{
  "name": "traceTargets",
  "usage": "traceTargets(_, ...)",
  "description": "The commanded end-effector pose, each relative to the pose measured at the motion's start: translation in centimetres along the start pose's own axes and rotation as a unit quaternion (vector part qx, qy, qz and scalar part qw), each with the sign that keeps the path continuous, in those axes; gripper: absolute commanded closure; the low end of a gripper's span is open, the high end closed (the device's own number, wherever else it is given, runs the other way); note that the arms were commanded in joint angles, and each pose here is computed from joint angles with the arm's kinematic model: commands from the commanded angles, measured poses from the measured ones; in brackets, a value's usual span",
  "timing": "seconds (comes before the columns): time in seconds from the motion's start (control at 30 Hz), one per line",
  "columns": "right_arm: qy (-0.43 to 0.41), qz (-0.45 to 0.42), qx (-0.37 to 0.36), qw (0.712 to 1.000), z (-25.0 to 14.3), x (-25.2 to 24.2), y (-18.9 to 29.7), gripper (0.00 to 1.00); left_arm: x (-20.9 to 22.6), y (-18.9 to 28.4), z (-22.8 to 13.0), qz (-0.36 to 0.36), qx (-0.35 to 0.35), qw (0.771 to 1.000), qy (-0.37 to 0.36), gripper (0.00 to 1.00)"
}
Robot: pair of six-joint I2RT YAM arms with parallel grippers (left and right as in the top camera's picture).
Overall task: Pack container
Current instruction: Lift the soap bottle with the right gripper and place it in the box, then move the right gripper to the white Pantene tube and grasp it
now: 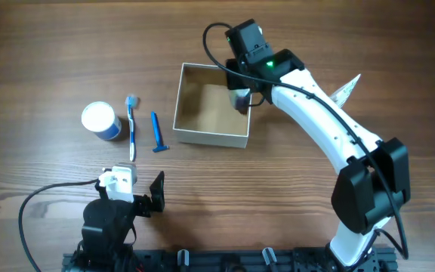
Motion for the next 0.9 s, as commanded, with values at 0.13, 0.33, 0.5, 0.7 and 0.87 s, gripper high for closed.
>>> traceTargets(0.13, 0.023, -0.002, -0.002, 1.000, 0.1, -0.1, 2.3, 0.13, -0.1, 0.0, 0.1, -0.004, -0.004, 1.000, -0.008, 0.00)
traceTargets(0.33, 0.007, 0.002, -0.009, 1.000, 0.0, -1.5, 8.7, 0.13, -0.1, 0.0, 0.1, -0.004, -0.004, 1.000, -0.008, 0.00)
traceTargets(0.5, -0.055, -0.014, -0.043, 0.997, 0.6, -5.6, 15.1, 0.10, -0.1, 0.0, 0.1, -0.004, -0.004, 1.000, -0.008, 0.00)
traceTargets(0.7, -0.214, -0.099, -0.012, 0.972, 1.7, -16.6, 13.7, 0.13, -0.1, 0.0, 0.1, -0.004, -0.004, 1.000, -0.008, 0.00)
traceTargets(0.87, -0.274, -0.151, 0.010, 0.950, 1.1, -21.2, 12.2, 0.16, -0.1, 0.0, 0.1, -0.004, -0.004, 1.000, -0.008, 0.00)
Point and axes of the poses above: each gripper's point midway between its finger pads, its own y axis back along the fingers, its own x axis along the line the jaws close on, z = x × y, the point moved 1 cm from there along y, back along the fingers, and after that the axes turned 11 degrees about -y, right-handed, at the moved point
